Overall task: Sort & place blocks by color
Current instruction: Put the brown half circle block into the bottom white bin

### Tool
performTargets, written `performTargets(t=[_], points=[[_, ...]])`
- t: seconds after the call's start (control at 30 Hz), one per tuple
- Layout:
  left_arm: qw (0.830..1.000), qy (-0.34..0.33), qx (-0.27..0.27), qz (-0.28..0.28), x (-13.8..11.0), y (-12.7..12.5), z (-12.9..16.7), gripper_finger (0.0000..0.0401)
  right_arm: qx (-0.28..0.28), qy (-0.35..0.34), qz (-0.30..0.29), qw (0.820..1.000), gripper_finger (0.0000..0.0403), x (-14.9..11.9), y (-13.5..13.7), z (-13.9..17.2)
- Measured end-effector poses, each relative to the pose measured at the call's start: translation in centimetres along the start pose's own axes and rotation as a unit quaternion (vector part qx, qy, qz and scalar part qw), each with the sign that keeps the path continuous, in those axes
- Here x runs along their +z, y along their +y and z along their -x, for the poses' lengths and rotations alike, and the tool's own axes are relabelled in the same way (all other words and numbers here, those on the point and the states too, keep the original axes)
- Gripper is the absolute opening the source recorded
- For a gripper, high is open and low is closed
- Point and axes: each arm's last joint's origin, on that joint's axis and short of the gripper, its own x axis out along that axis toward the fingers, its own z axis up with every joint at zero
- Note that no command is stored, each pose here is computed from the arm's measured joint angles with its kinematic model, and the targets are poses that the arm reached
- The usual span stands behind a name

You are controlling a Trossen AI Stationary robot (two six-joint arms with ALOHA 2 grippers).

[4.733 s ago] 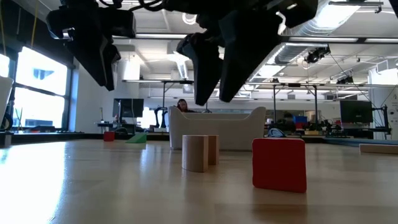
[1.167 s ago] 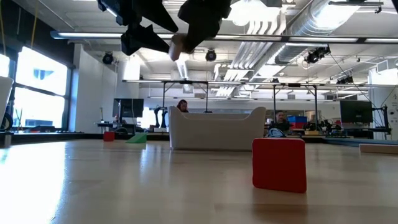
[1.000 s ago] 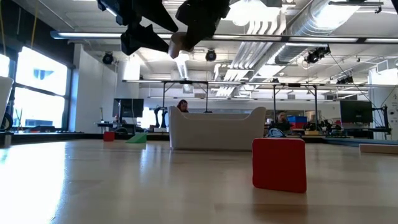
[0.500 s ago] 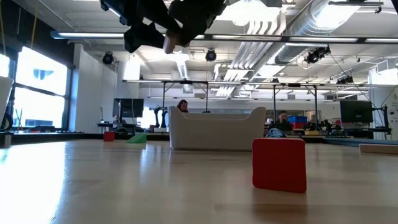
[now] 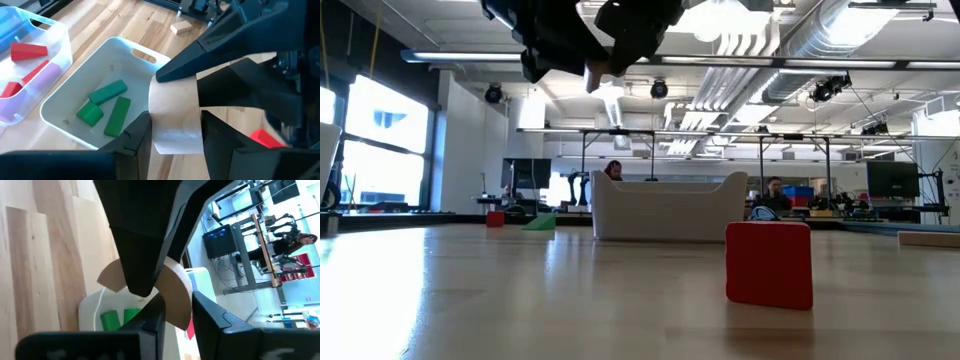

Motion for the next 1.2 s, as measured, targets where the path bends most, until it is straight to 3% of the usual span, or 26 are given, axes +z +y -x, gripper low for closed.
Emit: performTargets(t=[0.3, 0.6, 0.8, 1.03, 1.2], points=[[1.000, 0.018, 0.002, -0.014, -0.5, -0.2, 0.1, 0.0115, 0.048, 0.004, -0.002, 0.999, 0.0106, -0.1, 0.3, 0.1], [0.998, 0.057, 0.012, -0.024, -1.5, -0.6, 0.3, 0.0111, 0.053, 0.001, 0.019, 0.998, 0.0166, -0.3, 1.0, 1.1], [0.994, 0.100, 0.014, -0.036, -2.7, -1.2, 0.8, 0.0110, 0.055, -0.001, 0.031, 0.998, 0.0169, -0.5, 1.5, 1.9], [0.989, 0.137, -0.024, -0.048, -4.6, -3.9, 2.1, 0.0110, 0.070, 0.032, 0.042, 0.996, 0.0170, -1.4, 1.5, 2.1], [0.980, 0.195, -0.021, -0.033, -6.4, -5.0, 3.5, 0.0110, 0.092, 0.048, 0.035, 0.994, 0.0170, -1.5, 1.3, 1.6]])
